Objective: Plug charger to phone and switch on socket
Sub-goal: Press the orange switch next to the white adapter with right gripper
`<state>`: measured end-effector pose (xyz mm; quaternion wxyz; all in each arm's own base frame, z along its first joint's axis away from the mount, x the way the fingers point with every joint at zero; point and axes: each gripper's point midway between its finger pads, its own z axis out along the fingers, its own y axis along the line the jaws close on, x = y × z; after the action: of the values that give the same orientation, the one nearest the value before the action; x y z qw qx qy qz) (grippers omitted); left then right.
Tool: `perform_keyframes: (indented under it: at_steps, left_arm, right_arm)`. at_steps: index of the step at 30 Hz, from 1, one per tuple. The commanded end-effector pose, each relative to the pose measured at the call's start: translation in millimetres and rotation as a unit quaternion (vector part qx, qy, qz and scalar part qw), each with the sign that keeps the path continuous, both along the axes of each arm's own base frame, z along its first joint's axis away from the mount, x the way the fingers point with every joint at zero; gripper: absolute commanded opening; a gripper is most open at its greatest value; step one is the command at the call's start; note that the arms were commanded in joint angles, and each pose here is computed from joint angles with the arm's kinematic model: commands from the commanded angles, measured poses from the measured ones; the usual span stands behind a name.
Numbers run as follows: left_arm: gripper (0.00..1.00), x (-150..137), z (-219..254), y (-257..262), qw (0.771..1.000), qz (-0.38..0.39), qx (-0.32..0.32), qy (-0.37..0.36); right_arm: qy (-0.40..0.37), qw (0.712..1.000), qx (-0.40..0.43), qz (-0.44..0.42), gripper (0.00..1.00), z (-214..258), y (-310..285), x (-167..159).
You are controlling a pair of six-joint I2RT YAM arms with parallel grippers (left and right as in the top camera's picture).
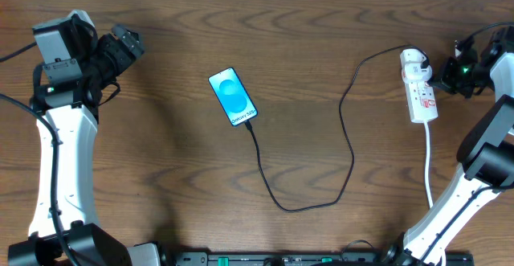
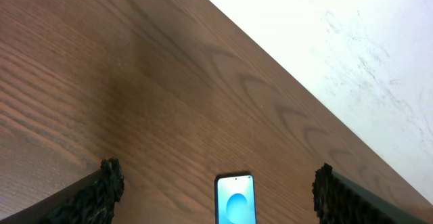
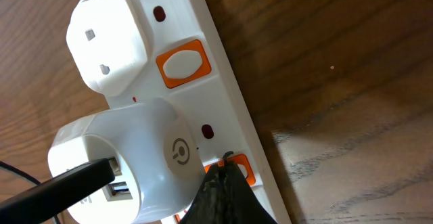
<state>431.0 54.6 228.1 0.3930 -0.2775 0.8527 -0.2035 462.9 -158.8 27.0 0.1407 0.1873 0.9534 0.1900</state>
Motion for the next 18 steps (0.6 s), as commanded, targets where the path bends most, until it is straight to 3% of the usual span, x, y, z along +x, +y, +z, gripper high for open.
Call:
perform_keyframes:
  at_steps: [1,18]
  left_arm:
    - [0.91,1,3,4,1.000,0.000,0.013,-0.004]
    - [0.91,1,3,4,1.000,0.000,0.013,-0.003]
  right_arm:
    - [0.011,0.999,0.023,0.020,0.01,-6,27,3]
    - [0.017,0.998,0.024,0.063,0.01,-6,68,11]
